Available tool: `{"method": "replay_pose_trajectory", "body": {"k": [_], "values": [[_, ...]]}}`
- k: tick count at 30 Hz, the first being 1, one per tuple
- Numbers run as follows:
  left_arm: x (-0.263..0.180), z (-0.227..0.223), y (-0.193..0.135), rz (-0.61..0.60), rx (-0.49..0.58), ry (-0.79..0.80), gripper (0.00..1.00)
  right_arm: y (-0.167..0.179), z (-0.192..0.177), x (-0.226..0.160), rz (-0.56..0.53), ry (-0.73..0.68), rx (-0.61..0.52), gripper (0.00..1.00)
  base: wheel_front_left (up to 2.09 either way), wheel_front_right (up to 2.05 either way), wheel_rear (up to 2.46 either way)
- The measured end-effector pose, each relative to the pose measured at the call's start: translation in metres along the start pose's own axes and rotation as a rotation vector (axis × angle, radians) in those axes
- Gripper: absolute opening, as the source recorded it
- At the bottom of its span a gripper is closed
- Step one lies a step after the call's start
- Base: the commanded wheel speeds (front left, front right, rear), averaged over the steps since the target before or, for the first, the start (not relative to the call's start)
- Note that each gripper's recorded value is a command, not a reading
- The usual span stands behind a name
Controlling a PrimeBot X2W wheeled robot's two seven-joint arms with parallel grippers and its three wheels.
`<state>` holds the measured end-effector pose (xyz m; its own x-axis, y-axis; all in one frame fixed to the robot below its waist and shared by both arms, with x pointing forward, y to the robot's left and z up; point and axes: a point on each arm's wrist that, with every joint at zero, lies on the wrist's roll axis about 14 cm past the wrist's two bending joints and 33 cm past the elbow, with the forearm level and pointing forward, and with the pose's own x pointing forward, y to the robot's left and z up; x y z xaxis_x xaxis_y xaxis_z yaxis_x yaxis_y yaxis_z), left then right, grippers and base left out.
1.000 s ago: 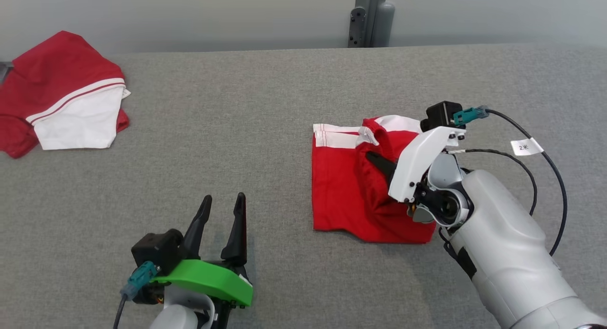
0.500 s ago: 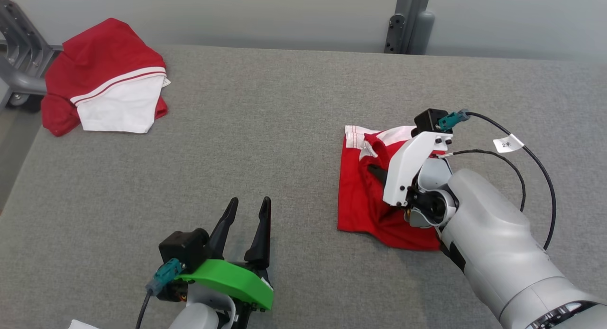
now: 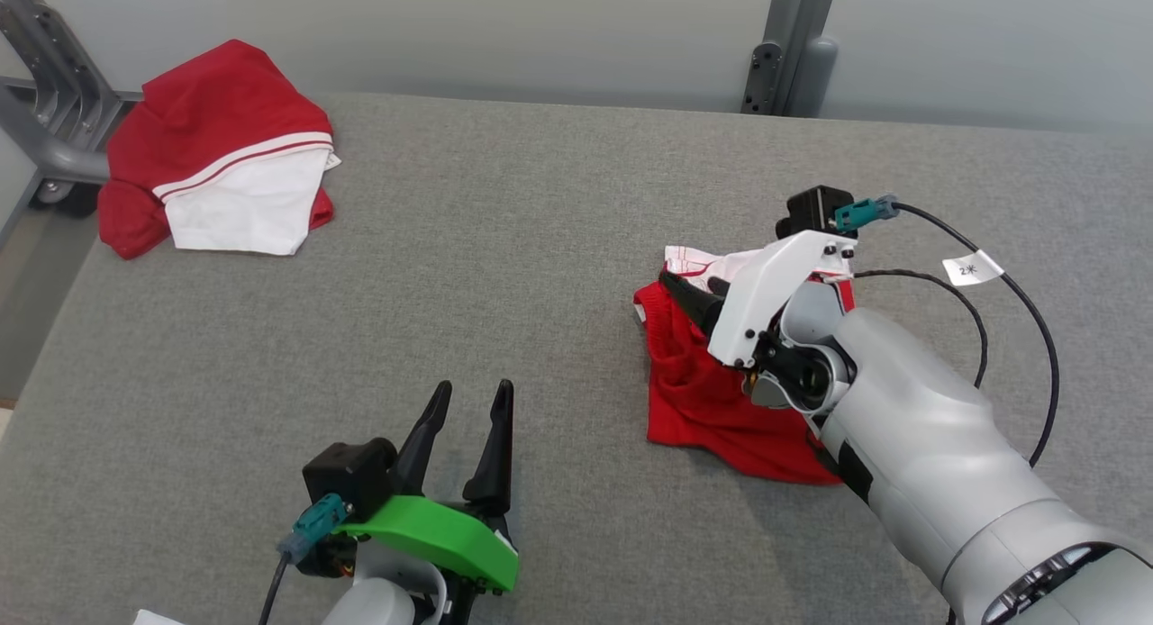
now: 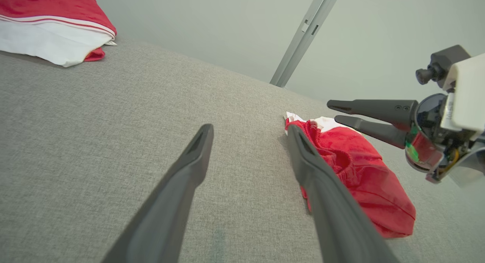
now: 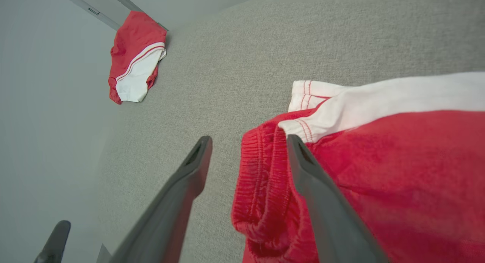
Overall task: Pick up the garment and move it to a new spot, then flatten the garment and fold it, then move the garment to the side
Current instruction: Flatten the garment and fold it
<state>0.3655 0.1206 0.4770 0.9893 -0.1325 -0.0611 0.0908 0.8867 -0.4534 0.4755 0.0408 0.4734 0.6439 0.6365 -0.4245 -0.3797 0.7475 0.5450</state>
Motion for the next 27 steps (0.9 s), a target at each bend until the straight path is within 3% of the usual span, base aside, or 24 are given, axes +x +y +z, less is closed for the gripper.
{"method": "replay_pose_trajectory", "body": {"k": [4, 8, 13, 23, 27], "values": [[0.003, 0.0, -0.005, -0.017, 0.003, 0.002, 1.0, 0.007, 0.021, -0.004, 0.014, -0.1, -0.051, 1.0, 0.0, 0.0, 0.0], [0.009, 0.004, -0.01, -0.037, 0.017, -0.01, 1.0, 0.006, 0.054, -0.014, -0.007, -0.261, -0.197, 1.0, 0.0, 0.0, 0.0], [0.02, 0.015, -0.022, -0.075, 0.054, -0.043, 1.0, -0.024, 0.08, -0.042, -0.085, -0.429, -0.279, 1.0, 0.0, 0.0, 0.0], [0.029, 0.035, -0.026, -0.079, 0.104, -0.112, 1.0, -0.083, 0.094, -0.117, -0.223, -0.611, -0.355, 1.0, 0.0, 0.0, 0.0], [0.025, 0.041, -0.02, -0.051, 0.133, -0.142, 1.0, -0.096, 0.071, -0.146, -0.276, -0.674, -0.329, 1.0, 0.0, 0.0, 0.0]]}}
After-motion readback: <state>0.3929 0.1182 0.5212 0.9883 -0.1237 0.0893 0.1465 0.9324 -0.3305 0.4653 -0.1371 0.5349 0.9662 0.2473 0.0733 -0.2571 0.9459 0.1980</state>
